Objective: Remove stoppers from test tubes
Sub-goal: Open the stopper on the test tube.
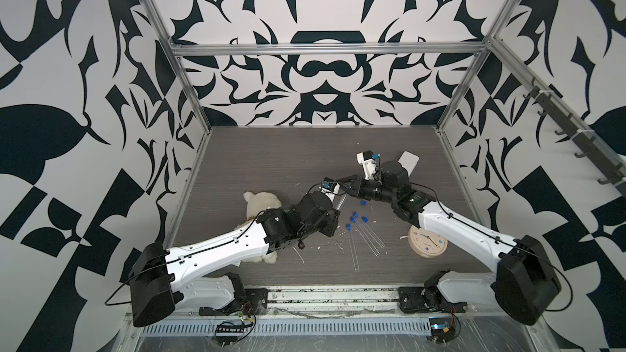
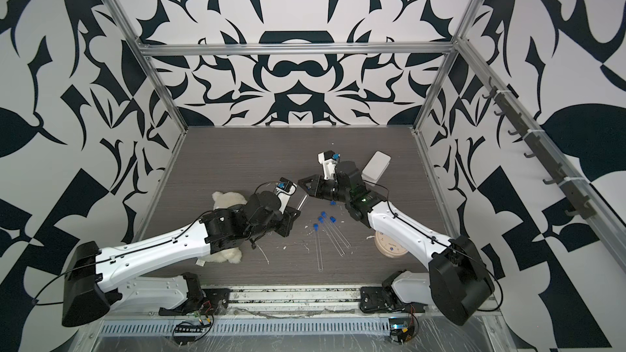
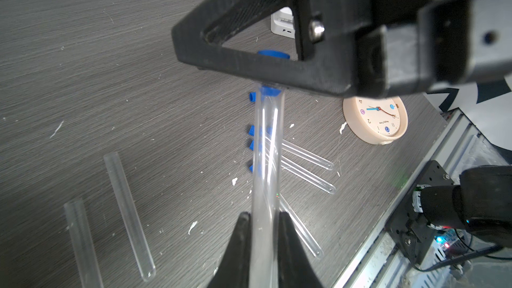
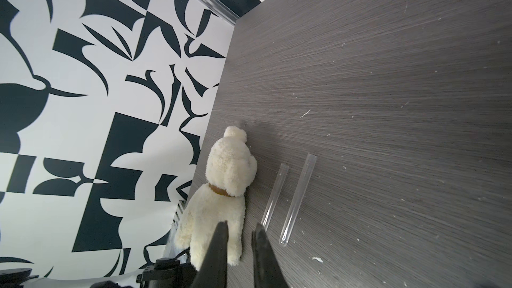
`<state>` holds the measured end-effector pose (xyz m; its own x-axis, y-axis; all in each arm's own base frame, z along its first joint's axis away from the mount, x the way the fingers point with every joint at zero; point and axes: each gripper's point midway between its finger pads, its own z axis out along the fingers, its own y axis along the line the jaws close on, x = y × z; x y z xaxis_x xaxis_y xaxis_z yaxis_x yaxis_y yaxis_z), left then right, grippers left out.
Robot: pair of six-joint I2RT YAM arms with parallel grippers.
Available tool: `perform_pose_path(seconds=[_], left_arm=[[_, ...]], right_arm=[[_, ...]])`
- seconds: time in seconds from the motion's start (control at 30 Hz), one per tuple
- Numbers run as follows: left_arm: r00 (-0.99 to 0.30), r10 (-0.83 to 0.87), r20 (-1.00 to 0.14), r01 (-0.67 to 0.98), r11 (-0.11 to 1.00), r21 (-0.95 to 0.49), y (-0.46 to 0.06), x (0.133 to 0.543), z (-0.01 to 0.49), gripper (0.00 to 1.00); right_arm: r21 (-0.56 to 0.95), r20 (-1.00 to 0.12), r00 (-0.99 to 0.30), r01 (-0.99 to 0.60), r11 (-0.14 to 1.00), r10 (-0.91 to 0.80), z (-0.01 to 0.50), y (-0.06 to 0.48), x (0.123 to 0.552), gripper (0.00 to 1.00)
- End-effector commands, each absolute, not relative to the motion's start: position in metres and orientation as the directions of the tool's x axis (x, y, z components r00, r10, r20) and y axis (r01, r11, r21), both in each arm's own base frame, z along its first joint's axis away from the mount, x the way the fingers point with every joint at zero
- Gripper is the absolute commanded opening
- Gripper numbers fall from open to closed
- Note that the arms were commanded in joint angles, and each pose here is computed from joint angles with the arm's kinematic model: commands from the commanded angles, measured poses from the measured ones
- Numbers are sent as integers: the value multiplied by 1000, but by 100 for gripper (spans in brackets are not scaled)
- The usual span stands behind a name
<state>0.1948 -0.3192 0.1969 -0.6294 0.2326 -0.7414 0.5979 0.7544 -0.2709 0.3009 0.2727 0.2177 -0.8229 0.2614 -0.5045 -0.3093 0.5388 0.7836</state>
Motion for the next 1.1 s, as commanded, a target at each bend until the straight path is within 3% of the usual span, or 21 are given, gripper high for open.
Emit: perform_pose_path(seconds=[0.0,0.27,0.87,1.07], left_arm=[[-676,289,-678,555,805,-210,-294,189,173,17],[-679,290,-674,553,806,-210,-295,190,171,17],[-685,290,-668,533,824,-190,-283,189,159,17],[-686,284,-670,524,832,-183,-279,189,157,17]], right_arm=[[685,-649,-690,-345,642,322,245,246,328,0],[686,-647,-689,-340,643,326,245,245,328,0],[819,-525,-730,-293,493,437,250,238,339,0],[799,-541,-717,-274,536,440,242,230,344,0]])
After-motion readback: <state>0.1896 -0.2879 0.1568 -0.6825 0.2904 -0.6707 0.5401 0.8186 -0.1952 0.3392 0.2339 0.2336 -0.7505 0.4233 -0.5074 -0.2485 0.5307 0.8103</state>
